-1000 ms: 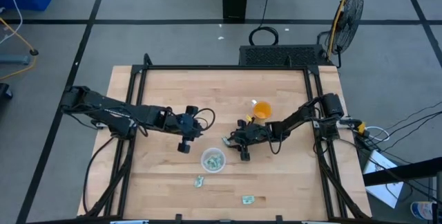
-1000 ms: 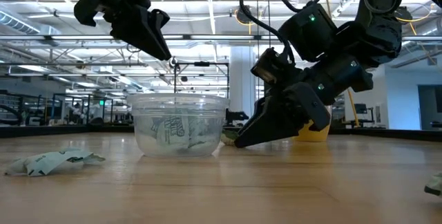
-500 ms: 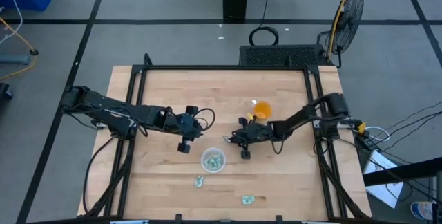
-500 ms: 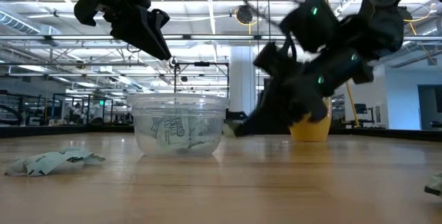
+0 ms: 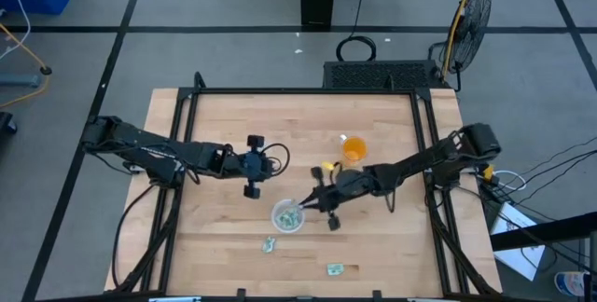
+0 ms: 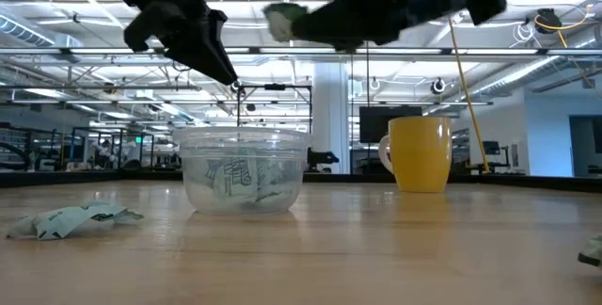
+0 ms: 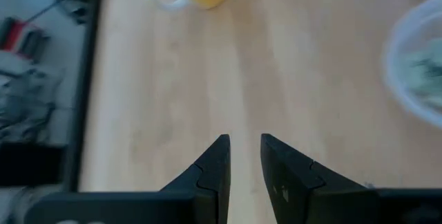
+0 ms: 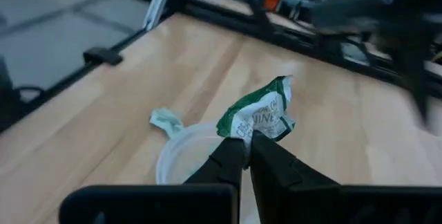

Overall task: Pick and place items into bin
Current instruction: Put the green stevia packet into the transparent bin

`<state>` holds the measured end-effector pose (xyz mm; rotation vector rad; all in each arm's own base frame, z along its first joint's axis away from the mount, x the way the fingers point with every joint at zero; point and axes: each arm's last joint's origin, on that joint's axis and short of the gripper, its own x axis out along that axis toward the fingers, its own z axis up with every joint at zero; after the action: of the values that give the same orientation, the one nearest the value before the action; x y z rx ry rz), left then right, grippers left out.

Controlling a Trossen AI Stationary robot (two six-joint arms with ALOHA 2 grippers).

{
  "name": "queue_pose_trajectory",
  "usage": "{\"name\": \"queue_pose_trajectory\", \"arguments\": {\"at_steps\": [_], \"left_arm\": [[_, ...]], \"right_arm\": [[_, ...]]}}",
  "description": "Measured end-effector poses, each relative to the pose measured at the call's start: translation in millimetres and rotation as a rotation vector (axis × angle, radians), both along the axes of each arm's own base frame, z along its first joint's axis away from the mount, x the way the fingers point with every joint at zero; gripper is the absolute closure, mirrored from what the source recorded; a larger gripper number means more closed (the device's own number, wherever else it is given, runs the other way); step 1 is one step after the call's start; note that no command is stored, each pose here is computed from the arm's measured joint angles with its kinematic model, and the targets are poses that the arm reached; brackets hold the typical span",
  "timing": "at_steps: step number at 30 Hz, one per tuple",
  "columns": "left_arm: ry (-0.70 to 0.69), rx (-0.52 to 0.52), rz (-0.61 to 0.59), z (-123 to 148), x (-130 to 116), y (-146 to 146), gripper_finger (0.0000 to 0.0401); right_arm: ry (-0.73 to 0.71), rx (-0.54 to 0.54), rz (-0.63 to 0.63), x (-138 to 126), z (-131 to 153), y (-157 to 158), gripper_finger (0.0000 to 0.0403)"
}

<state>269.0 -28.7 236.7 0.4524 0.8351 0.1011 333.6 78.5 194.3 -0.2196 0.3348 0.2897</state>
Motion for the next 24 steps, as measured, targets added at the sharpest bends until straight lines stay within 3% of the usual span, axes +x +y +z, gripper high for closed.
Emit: {"name": "queue_pose_trajectory", "arguments": {"at_steps": [6,11,18,24], "left_arm": [[-0.003,0.032,0.037,0.1,-0.5,1.4,0.0313],[0.003,-0.019,0.025,-0.8,-0.8,0.2,0.0313],[0.022,-0.037,0.037,-2.5,-2.6,-0.2,0.0313],[0.024,-0.037,0.035,-2.5,-2.7,-0.3,0.0313]], "right_arm": [[0.141,-0.064,0.043,37.3,-11.1,17.9,0.0395],[0.168,0.005,0.084,56.9,-18.2,24.6,0.0393],[0.33,0.079,0.017,57.2,-44.8,22.6,0.0386],[0.341,0.089,-0.002,59.1,-49.5,18.9,0.0355]]}}
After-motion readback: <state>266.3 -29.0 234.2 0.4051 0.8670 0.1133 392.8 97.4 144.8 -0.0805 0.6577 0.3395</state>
